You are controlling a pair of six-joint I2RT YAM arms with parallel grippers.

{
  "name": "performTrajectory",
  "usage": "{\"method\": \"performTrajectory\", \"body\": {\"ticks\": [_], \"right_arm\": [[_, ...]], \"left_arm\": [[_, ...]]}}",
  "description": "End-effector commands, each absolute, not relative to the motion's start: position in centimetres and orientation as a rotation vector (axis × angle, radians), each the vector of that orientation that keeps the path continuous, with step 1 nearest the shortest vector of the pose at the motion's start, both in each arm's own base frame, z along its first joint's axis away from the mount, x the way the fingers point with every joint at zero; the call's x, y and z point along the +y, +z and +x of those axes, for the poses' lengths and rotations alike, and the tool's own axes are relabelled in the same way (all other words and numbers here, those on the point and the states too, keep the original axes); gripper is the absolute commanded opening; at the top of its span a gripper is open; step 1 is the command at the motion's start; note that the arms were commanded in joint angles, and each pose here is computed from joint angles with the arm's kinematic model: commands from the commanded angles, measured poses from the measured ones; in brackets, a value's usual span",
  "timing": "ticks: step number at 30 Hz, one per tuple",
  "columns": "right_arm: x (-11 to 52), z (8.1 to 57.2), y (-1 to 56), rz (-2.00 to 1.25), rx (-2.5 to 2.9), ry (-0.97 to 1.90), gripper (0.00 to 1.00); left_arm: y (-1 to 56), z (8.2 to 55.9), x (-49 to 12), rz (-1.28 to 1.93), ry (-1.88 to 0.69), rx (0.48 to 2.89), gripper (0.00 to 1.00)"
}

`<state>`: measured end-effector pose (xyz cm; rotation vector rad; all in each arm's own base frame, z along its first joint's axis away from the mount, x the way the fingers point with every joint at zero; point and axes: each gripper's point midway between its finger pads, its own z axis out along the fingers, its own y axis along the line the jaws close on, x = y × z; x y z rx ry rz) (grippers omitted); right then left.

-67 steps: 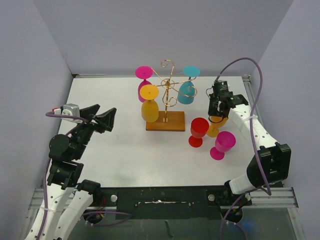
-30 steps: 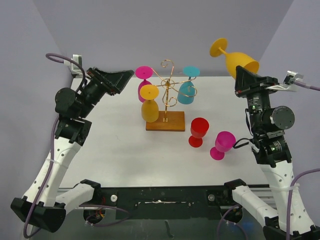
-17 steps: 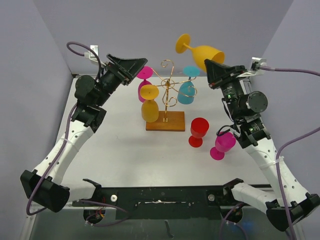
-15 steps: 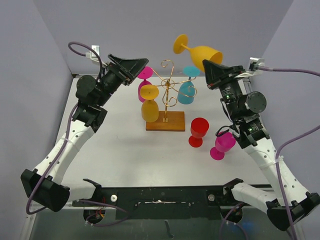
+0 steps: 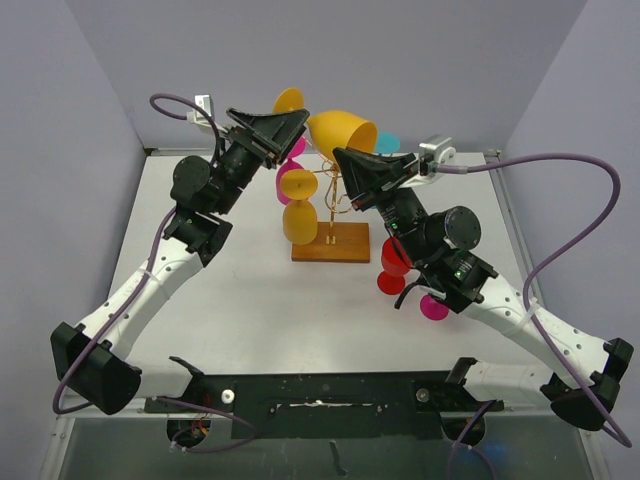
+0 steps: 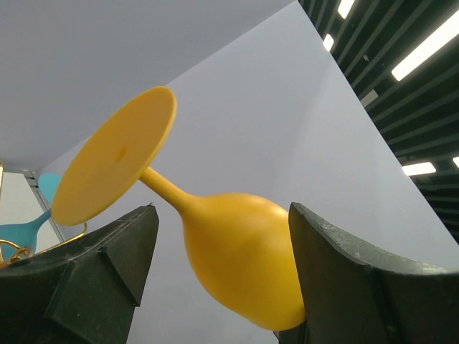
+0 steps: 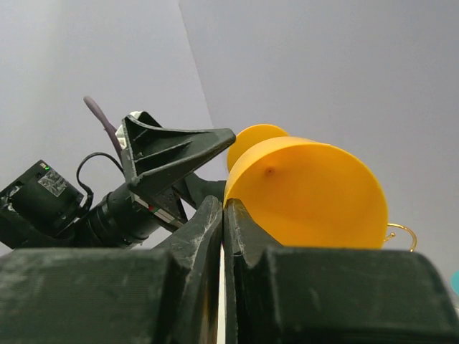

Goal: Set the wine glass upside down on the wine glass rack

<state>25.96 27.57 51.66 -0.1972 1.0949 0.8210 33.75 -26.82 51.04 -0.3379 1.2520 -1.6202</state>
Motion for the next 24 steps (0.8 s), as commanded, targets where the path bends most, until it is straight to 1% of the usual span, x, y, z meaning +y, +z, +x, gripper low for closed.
{"method": "performTrajectory", "body": {"ticks": [1,4,7,11,16,19,21,24], "right_arm": [[26.6,24.7,55.0,-0.153,0.971,0.815,0.00],[27.0,24.4,54.9,-0.168,0.970,0.827,0.00],[27.4,24.2,54.7,-0.183,0.972,0.840,0.00],[27.5,24.3,54.1,-0.188,0.991,0.839,0.00],[27.8,24.2,53.6,-0.200,1.007,0.843,0.00],[28.0,24.0,53.4,-0.218,1.010,0.852,0.00],[28.3,23.8,53.1,-0.234,1.014,0.860,0.00],[28.6,23.4,52.9,-0.266,1.009,0.875,0.00]], "left_arm": [[53.3,32.9,-24.8,-0.393,-1.628,1.132,0.69],[52.8,33.0,-24.5,-0.422,-1.627,1.137,0.65],[52.6,33.3,-24.4,-0.445,-1.630,1.142,0.57],[53.3,33.1,-24.3,-0.439,-1.637,1.125,0.52],[53.9,32.9,-24.1,-0.438,-1.649,1.107,0.48],[54.0,32.9,-24.2,-0.437,-1.662,1.104,0.43],[54.1,32.9,-24.3,-0.438,-1.673,1.102,0.37],[53.9,33.1,-24.5,-0.444,-1.691,1.109,0.34]]}}
